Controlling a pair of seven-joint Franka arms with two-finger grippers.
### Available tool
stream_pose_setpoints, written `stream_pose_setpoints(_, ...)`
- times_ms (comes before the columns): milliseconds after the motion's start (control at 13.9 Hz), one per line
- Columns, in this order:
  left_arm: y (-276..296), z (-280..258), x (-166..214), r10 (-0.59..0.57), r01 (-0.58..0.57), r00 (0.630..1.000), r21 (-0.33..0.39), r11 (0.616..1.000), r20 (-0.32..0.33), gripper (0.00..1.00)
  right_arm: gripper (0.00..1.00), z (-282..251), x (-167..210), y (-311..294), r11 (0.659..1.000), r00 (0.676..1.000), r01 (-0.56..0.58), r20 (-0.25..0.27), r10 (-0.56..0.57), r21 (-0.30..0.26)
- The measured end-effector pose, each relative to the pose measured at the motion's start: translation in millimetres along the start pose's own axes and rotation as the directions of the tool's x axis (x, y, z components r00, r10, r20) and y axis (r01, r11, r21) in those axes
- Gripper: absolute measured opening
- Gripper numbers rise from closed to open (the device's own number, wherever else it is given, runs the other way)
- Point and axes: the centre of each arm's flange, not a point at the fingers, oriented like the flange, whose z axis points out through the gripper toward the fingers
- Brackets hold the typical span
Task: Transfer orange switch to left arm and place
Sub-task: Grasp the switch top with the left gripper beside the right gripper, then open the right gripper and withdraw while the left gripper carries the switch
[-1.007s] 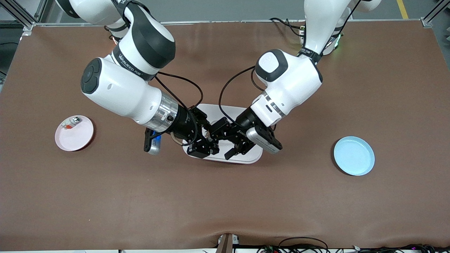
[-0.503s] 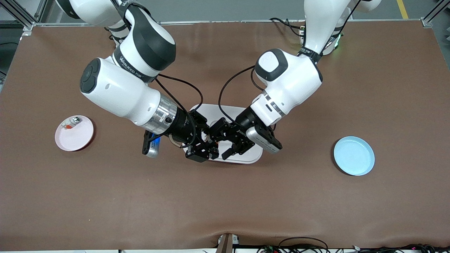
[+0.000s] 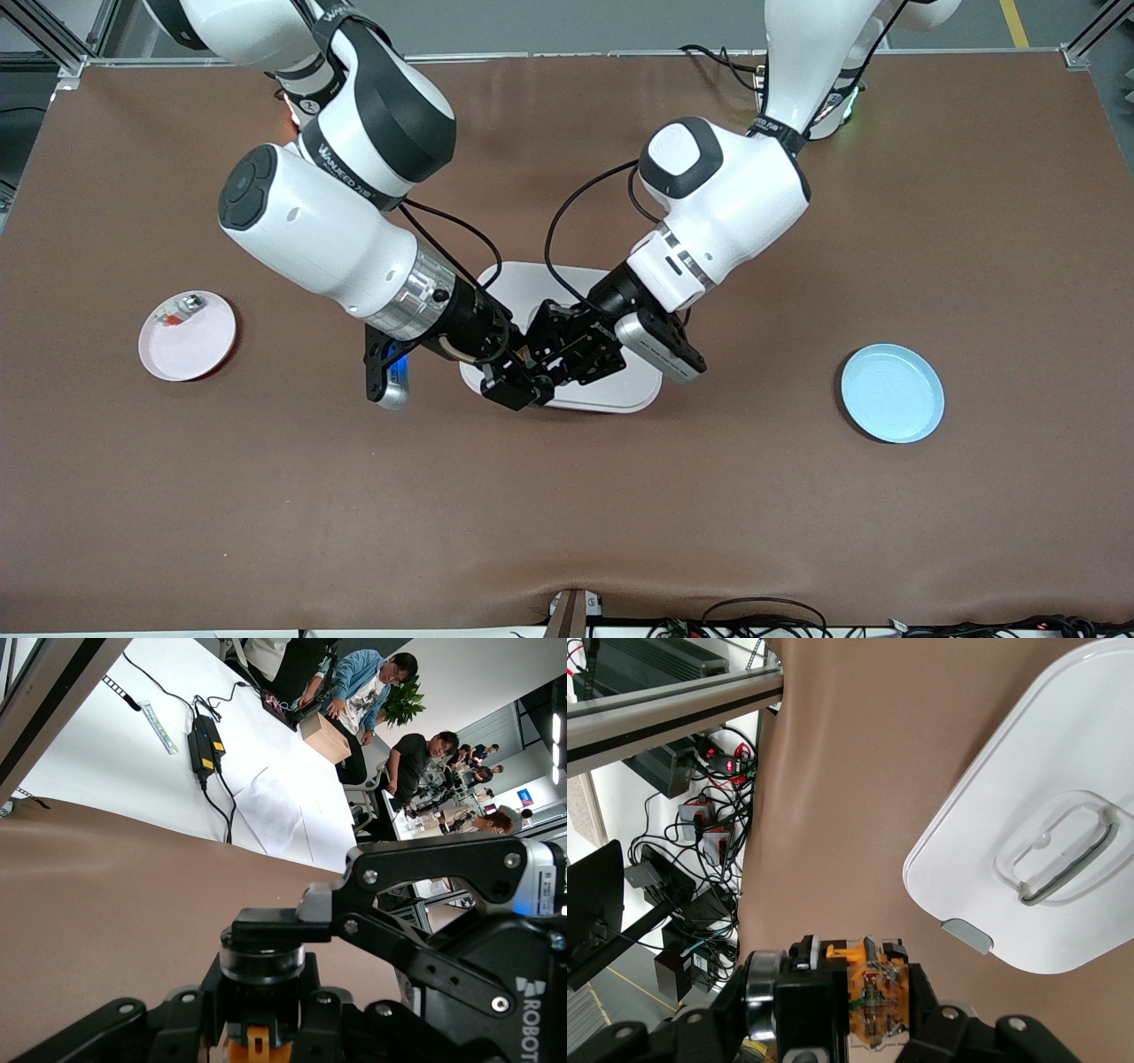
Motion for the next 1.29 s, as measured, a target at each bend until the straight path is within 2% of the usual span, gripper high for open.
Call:
stream_pose_setpoints(791, 2, -1, 1, -0.001, 0.001, 1.0, -0.005, 1.0, -0.004, 0.34, 0.72, -3, -2, -1, 0.999, 0.999, 0.04, -0.008, -0.04, 0.0)
stream_pose_setpoints(863, 2, 0, 0, -0.001, 0.001, 1.0, -0.004, 1.0, -0.002, 0.34, 0.76, -4, -2, -1, 0.999, 0.999, 0.047, -0.011, -0.047, -0.007)
stream_pose_setpoints(1007, -7, 2, -1, -0.004, 0.004, 1.0, 0.009, 1.0, 0.0, 0.34, 0.96, -8, -4, 0, 0.998, 0.998, 0.062, -0.014, -0.062, -0.023)
stream_pose_setpoints(1079, -9, 3, 0, -0.002, 0.002, 1.0, 0.013, 1.0, 0.0, 0.34, 1.0, -11, -4, -1, 0.998, 0.998, 0.064, -0.015, -0.064, -0.024)
stream_pose_setpoints(1294, -11, 3, 1, 0.01, -0.01, 1.0, 0.015, 1.0, -0.002, 0.34, 1.0, -13, 0, 1, 0.993, 0.994, 0.105, -0.016, -0.106, -0.058)
